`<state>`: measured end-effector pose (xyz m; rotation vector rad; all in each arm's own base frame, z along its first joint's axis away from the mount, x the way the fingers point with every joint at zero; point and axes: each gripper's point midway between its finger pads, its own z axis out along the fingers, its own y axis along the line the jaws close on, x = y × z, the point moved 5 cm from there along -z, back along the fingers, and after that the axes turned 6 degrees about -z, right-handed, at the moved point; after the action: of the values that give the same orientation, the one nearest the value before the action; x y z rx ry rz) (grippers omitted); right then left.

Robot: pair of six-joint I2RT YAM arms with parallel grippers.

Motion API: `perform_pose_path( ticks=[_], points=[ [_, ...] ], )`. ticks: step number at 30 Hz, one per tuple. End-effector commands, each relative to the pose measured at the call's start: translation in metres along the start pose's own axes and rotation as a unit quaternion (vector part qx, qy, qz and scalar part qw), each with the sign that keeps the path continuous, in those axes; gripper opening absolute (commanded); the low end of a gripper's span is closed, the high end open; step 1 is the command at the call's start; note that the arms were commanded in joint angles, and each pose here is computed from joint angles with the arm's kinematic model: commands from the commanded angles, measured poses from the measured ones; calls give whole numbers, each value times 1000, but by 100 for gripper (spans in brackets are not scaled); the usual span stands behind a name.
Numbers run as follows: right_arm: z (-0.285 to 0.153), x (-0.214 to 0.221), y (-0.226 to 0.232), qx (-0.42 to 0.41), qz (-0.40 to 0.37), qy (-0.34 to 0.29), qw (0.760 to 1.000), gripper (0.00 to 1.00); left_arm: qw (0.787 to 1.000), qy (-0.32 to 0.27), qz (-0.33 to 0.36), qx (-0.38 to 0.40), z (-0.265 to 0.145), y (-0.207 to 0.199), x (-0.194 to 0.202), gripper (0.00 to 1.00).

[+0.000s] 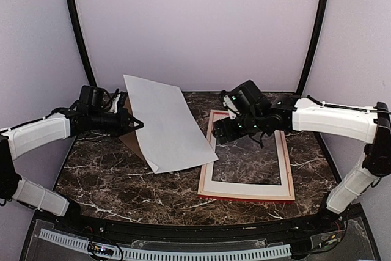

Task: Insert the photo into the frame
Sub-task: Move the frame body to the center of the board.

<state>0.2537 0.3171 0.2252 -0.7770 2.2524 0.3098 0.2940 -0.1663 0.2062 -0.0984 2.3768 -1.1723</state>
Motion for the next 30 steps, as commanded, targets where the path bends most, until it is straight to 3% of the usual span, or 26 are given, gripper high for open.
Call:
perform_pose_path(
  ticks=[1, 6, 11, 16, 21, 30],
  points=[
    [-6, 32, -92, 103, 87, 18, 991, 87, 998, -1, 58, 33, -25, -39, -8, 0],
    [-7, 90, -181, 162, 186, 37, 968, 86, 995, -19, 78, 51, -41, -60, -15, 0],
    [-7, 132, -229, 169, 258, 43, 950, 80, 994, -28, 85, 70, -50, -73, -17, 0],
    [4, 155, -247, 143, 296, 55, 943, 72, 993, -31, 84, 70, -52, -75, -17, 0],
    [16, 167, -257, 121, 314, 60, 940, 57, 994, -34, 80, 68, -51, -73, -17, 0],
    [29, 182, -263, 105, 323, 77, 937, 44, 994, -35, 82, 69, -50, -73, -17, 0]
  ],
)
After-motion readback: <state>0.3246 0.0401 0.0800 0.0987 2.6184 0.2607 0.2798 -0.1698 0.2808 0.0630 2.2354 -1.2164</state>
